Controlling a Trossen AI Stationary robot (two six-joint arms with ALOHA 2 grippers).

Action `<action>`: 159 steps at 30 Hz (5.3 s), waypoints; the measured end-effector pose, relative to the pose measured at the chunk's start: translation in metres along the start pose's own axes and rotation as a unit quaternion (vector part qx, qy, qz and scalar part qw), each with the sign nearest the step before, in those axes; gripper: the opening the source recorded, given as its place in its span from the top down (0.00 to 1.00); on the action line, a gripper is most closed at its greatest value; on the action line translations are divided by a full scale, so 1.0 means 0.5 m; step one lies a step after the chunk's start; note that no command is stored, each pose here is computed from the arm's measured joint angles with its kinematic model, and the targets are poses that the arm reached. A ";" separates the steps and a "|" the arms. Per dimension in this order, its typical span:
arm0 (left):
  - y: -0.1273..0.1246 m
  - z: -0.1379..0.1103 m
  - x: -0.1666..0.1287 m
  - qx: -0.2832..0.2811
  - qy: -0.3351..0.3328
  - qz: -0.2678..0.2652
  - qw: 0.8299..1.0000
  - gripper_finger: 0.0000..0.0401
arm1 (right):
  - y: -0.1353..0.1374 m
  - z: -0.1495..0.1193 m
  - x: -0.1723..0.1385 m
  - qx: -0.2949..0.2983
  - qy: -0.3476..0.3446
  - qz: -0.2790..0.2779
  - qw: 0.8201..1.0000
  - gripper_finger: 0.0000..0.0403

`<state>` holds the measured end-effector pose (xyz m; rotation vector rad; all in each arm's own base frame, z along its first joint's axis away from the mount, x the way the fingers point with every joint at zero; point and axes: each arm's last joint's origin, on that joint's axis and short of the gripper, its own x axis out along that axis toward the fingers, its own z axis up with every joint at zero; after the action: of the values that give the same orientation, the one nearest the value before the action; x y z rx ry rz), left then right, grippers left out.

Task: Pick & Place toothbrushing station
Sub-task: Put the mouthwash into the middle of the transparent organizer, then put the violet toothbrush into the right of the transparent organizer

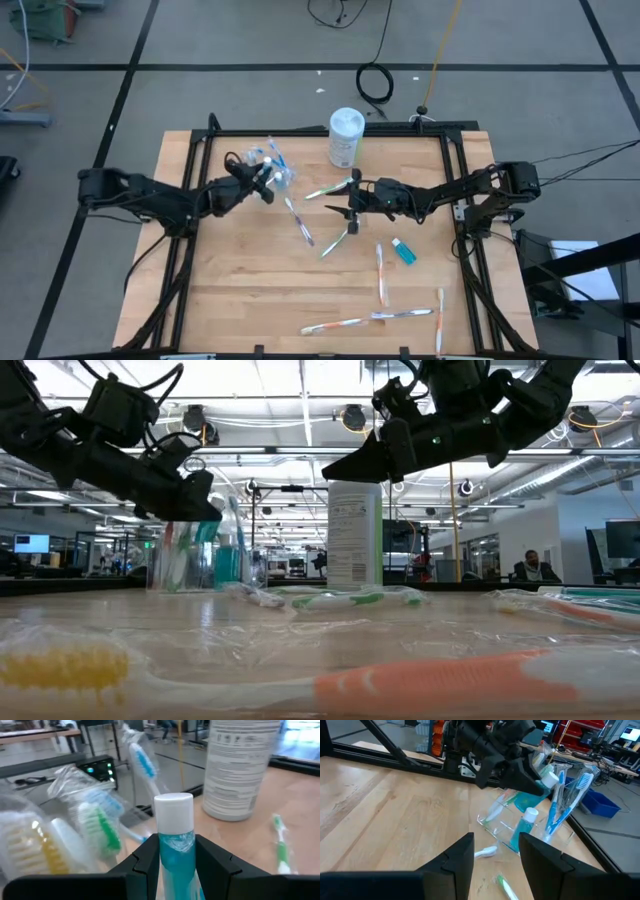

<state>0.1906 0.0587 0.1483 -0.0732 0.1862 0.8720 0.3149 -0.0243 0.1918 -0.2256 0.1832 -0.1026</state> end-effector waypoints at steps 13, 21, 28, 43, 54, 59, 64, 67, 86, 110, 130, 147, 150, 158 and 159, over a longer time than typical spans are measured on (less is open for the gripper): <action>-0.018 0.024 0.014 0.031 -0.018 0.007 0.999 0.73 | 0.000 0.000 0.000 0.000 -0.001 0.000 1.000 0.64; -0.013 0.001 0.015 -0.001 0.031 0.022 0.999 0.73 | 0.000 0.000 0.000 0.000 0.000 0.000 1.000 0.64; -0.012 -0.018 0.023 -0.010 0.052 0.039 0.998 0.73 | 0.000 0.000 0.000 0.000 0.000 0.000 1.000 0.64; -0.017 -0.034 0.028 -0.003 0.062 0.039 0.997 0.73 | 0.000 0.000 0.000 0.000 0.000 0.000 1.000 0.64; -0.017 -0.037 0.025 0.044 0.080 0.028 0.995 0.73 | 0.000 0.000 0.000 0.000 0.000 0.000 1.000 0.64; -0.017 -0.037 0.024 0.047 0.080 0.028 0.995 0.73 | 0.000 0.000 0.000 0.000 0.000 0.000 1.000 0.64; -0.017 -0.038 0.024 0.047 0.081 0.028 0.995 0.67 | 0.000 0.000 0.000 0.000 0.000 0.000 1.000 0.64; -0.016 -0.038 0.024 0.049 0.081 0.030 0.995 0.60 | 0.000 0.000 0.000 0.000 0.000 0.000 1.000 0.64; -0.014 -0.030 0.020 0.071 0.075 0.028 0.994 0.54 | 0.000 0.000 0.000 0.000 0.000 0.000 1.000 0.64; -0.039 0.062 -0.070 0.041 -0.029 -0.082 0.995 0.54 | 0.000 0.000 0.000 -0.024 0.000 0.000 1.000 0.64; -0.073 0.085 -0.119 0.050 -0.071 -0.267 0.960 0.54 | 0.007 -0.029 -0.002 -0.024 0.074 0.020 0.997 0.64; -0.097 0.023 -0.088 -0.071 0.098 -0.287 0.950 0.54 | 0.013 -0.055 -0.008 0.009 0.142 0.032 0.989 0.64; -0.105 0.030 -0.072 -0.120 0.150 -0.283 0.940 0.54 | 0.012 -0.050 -0.007 0.010 0.131 0.030 0.991 0.64; -0.126 0.067 -0.057 -0.063 0.163 -0.286 0.942 0.54 | 0.008 -0.013 0.005 0.094 0.015 0.033 0.995 0.64; -0.128 0.074 -0.057 -0.053 0.153 -0.290 0.943 0.54 | 0.009 -0.013 0.005 0.103 0.013 0.031 0.994 0.64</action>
<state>0.2264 0.0014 0.1895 -0.3483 0.3872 0.2750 0.3166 -0.0218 0.1841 -0.0130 0.2037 -0.0616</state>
